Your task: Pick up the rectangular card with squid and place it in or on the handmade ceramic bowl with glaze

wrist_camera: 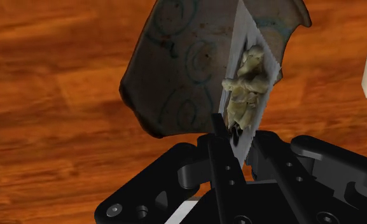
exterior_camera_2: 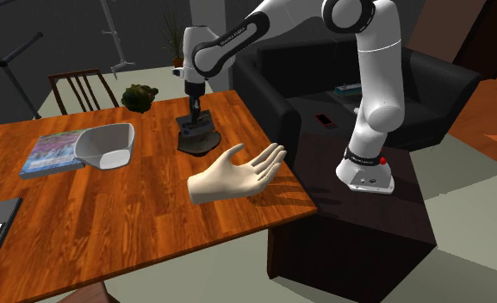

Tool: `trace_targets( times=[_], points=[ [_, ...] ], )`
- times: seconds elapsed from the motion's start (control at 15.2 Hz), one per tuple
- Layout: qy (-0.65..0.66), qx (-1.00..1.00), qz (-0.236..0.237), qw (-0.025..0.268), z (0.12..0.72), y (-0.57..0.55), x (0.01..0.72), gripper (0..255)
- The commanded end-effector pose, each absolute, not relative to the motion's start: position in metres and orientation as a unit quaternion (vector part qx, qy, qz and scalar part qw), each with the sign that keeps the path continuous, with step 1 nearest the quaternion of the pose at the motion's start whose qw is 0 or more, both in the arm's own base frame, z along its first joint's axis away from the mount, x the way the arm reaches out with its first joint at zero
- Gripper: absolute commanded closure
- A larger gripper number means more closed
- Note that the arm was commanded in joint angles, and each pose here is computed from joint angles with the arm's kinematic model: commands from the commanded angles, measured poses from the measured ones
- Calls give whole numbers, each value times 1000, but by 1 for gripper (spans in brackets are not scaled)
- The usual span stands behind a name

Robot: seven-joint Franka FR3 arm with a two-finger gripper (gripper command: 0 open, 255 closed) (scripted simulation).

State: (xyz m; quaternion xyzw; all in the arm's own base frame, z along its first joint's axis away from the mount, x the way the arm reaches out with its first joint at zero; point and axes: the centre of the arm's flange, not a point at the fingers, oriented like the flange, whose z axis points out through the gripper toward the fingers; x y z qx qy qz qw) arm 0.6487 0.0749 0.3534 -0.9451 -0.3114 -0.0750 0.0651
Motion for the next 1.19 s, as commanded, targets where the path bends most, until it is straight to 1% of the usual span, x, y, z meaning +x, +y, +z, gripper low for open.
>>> trace_targets(
  times=[0.0,0.33,0.59,1.12],
  points=[
    [-311,-945,-75,65,353,75,649,0],
    [-311,-945,-75,65,353,75,649,0],
    [-311,-945,-75,65,402,66,644,0],
    [-311,-945,-75,65,402,66,644,0]
  ],
)
